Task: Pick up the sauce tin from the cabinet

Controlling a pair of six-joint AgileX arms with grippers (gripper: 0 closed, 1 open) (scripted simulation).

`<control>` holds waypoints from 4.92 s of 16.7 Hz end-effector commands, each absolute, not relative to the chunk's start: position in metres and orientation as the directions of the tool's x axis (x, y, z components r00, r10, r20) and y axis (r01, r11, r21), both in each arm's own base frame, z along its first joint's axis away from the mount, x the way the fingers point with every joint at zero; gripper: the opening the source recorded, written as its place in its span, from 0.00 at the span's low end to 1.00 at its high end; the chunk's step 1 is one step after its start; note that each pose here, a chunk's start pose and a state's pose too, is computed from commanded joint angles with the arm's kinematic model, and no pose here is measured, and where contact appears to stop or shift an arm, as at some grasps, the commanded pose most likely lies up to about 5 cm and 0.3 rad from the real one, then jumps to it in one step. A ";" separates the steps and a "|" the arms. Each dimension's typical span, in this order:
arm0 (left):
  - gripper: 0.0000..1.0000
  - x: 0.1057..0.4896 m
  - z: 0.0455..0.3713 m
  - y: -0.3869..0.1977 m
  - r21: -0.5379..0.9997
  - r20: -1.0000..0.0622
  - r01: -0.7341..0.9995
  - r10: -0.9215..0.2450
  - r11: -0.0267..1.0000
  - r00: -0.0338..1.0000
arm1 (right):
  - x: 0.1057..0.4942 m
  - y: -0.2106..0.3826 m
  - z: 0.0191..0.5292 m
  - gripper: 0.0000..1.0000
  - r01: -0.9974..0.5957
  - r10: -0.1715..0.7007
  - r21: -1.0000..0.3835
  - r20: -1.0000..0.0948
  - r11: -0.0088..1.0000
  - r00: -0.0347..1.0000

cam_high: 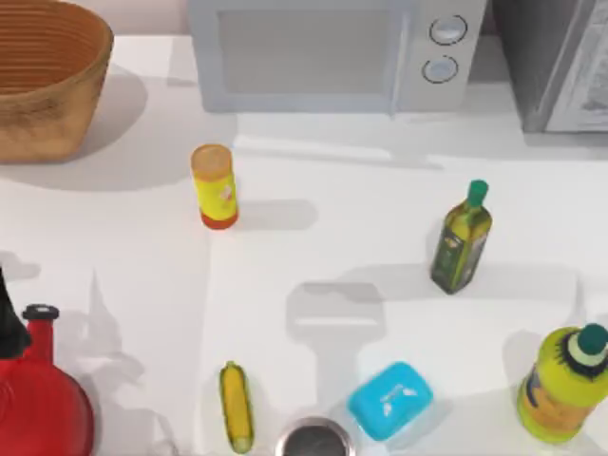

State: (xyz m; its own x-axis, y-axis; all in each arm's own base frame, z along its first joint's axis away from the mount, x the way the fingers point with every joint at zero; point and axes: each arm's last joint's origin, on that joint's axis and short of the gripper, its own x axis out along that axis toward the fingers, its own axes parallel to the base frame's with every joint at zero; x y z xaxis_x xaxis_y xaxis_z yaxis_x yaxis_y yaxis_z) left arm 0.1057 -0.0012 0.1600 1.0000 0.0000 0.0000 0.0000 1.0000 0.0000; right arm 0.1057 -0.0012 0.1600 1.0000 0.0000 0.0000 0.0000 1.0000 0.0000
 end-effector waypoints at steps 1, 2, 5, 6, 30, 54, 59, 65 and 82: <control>1.00 0.106 0.160 -0.001 0.000 0.000 0.000 0.000 1.000 1.000 | 0.106 -0.001 0.160 1.00 0.000 0.000 0.000 0.000 1.000 1.000; 1.00 0.106 0.160 -0.001 0.000 0.000 0.000 0.000 1.000 1.000 | 0.106 -0.001 0.160 1.00 0.000 0.000 0.000 0.000 1.000 1.000; 1.00 0.106 0.160 -0.001 0.000 0.000 0.000 0.000 1.000 1.000 | 0.106 0.000 0.176 1.00 -0.004 0.004 0.000 -0.004 1.000 1.000; 1.00 0.106 0.160 -0.001 0.000 0.000 0.000 0.000 1.000 1.000 | 0.106 0.000 0.187 1.00 -0.006 0.006 -0.001 -0.008 1.000 1.000; 1.00 0.106 0.160 -0.001 0.000 0.000 0.000 0.000 1.000 1.000 | 0.256 0.047 0.510 1.00 0.000 0.000 0.000 0.000 1.000 1.000; 1.00 0.106 0.160 -0.001 0.000 0.000 0.000 0.000 1.000 1.000 | 0.324 0.035 0.508 1.00 0.010 -0.010 0.005 -0.003 1.000 1.000; 1.00 0.106 0.160 -0.001 0.000 0.000 0.000 0.000 1.000 1.000 | 0.324 0.035 0.508 0.70 0.010 -0.010 0.005 -0.003 1.000 1.000; 1.00 0.106 0.160 -0.001 0.000 0.000 0.000 0.000 1.000 1.000 | 0.324 0.035 0.508 0.25 0.010 -0.010 0.005 -0.003 1.000 1.000; 1.00 0.106 0.160 -0.001 0.000 0.000 0.000 0.000 1.000 1.000 | 0.280 0.042 0.533 0.00 0.011 -0.011 0.008 0.007 1.000 1.000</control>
State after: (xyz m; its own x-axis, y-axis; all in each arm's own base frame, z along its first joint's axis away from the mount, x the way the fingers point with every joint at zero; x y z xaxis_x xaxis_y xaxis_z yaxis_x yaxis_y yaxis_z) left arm 0.1057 -0.0012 0.1600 1.0000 0.0000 0.0000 0.0000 1.0000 0.0000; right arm 0.2799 0.0419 0.5327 0.9999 -0.0115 0.0068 0.0114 0.9999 0.0076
